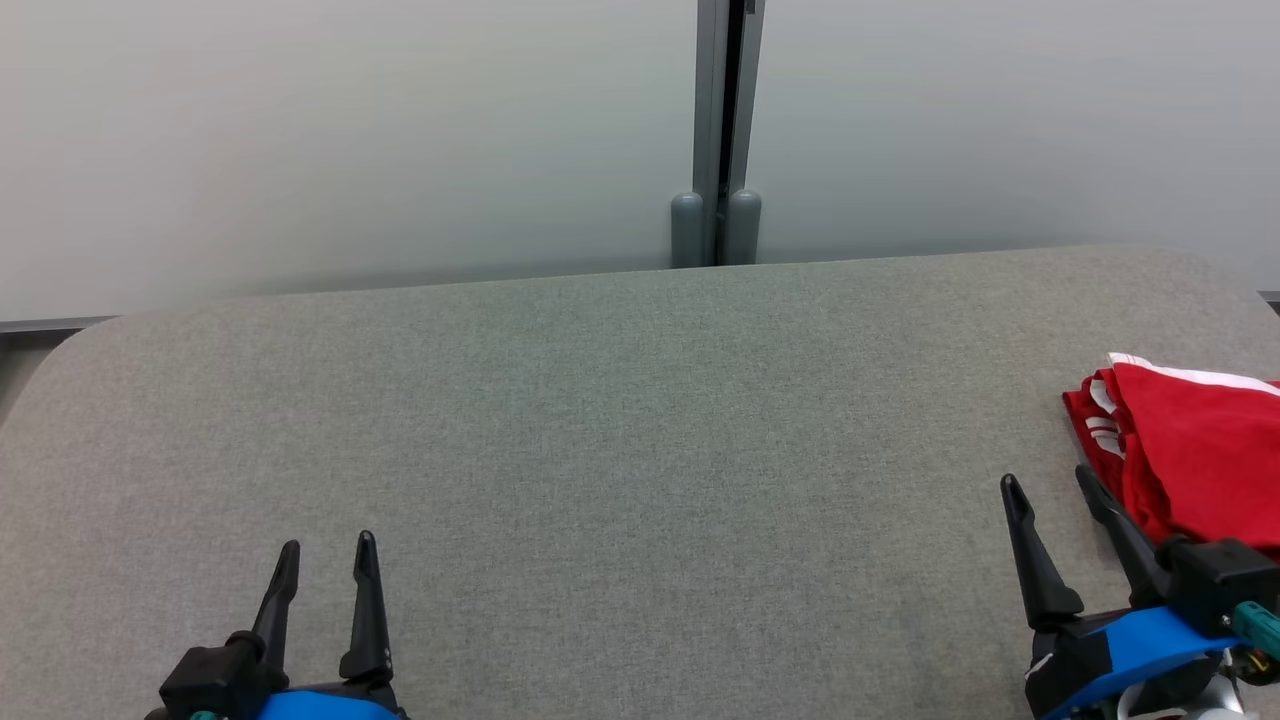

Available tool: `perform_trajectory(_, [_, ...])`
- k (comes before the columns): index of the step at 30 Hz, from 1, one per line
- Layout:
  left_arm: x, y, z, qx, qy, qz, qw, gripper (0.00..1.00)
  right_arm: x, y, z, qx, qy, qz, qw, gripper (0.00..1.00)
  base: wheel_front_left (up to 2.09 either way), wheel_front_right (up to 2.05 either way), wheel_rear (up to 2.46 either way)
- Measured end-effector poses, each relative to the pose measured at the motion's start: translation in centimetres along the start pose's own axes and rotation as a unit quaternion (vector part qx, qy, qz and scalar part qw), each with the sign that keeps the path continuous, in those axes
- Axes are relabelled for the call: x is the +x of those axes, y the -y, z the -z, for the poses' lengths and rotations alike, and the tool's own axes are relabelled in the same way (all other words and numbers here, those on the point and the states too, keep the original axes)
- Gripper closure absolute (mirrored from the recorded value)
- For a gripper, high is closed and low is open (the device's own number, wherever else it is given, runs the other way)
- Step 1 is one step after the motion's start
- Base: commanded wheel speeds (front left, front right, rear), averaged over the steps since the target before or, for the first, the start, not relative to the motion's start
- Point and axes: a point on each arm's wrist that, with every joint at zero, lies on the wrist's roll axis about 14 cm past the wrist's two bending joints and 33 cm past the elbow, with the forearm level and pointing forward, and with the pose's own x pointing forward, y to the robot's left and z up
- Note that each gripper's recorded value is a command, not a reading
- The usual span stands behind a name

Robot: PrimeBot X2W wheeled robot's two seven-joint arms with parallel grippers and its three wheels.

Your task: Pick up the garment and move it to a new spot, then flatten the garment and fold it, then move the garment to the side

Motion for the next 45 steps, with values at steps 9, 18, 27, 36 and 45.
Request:
perform_trajectory(9, [-1.0,-0.3,2.4,-0.011,-0.039,-0.012,0.999,1.00,-0.7,-0.1,2.9,0.016,-0.043,0.004,0.999,1.00,0.00,0.00,0.00])
perform_trajectory(18, [-1.1,-1.1,2.8,-0.087,-0.050,-0.038,0.994,1.00,-0.8,0.2,3.3,0.100,-0.049,0.019,0.994,1.00,0.00,0.00,0.00])
perform_trajectory(27, [-0.6,-1.8,2.1,-0.159,-0.042,-0.057,0.985,1.00,-0.7,0.3,3.3,0.182,-0.045,0.031,0.982,1.00,0.00,0.00,0.00])
perform_trajectory(36, [-0.2,-2.2,1.7,-0.224,-0.037,-0.068,0.971,1.00,-0.3,0.5,3.1,0.253,-0.039,0.038,0.966,1.00,0.00,0.00,0.00])
perform_trajectory(45, [0.2,-2.4,1.2,-0.282,-0.030,-0.073,0.956,1.00,-0.2,0.5,3.2,0.318,-0.035,0.044,0.947,1.00,0.00,0.00,0.00])
